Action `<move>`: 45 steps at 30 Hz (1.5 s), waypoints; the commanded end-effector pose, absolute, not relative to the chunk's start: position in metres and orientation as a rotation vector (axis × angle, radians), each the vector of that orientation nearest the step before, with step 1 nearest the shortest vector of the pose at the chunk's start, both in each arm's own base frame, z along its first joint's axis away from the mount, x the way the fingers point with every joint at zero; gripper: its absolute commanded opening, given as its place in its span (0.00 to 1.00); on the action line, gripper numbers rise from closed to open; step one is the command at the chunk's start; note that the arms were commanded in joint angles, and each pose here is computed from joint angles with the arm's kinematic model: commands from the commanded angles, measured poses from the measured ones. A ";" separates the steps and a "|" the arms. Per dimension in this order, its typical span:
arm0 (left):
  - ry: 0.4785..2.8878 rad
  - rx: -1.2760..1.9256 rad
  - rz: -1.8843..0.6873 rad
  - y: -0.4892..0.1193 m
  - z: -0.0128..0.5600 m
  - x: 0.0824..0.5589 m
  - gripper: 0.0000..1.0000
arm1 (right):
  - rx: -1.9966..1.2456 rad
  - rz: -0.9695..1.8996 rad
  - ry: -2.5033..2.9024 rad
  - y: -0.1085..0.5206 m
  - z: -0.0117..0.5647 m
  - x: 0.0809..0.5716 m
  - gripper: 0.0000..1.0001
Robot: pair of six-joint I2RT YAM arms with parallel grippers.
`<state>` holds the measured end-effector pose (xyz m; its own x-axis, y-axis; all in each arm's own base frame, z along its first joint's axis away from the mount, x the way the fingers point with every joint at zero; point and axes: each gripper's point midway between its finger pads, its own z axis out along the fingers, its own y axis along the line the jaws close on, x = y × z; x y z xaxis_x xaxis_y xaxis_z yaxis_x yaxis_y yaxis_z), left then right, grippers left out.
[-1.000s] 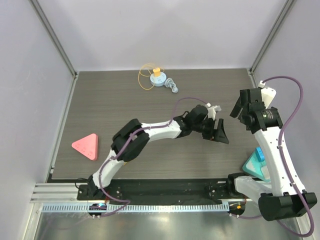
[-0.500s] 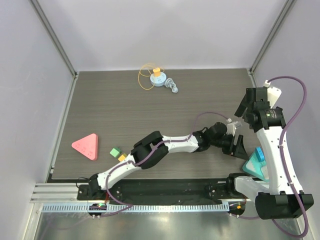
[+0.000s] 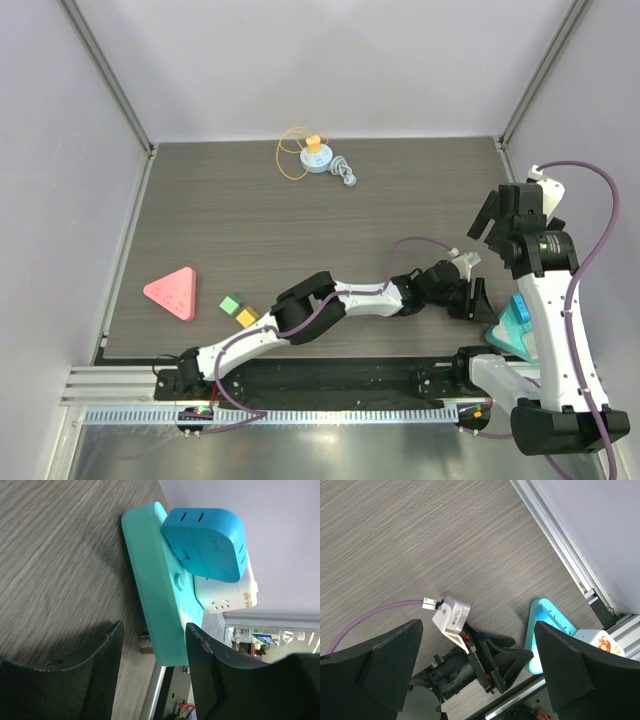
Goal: Pull the plug off the socket
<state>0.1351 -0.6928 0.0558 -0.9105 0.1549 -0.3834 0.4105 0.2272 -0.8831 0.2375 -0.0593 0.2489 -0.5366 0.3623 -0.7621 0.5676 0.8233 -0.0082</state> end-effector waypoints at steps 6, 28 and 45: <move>2.233 0.530 -1.860 -0.708 0.086 0.127 0.55 | 0.642 -0.262 2.156 -0.054 0.259 0.236 1.00; 2.345 0.534 -2.105 -0.704 0.087 0.104 0.50 | 0.637 -0.248 2.145 -0.052 0.263 0.234 1.00; 2.409 0.405 -2.116 -0.699 0.086 0.117 0.12 | 0.635 -0.235 2.129 -0.051 0.268 0.232 1.00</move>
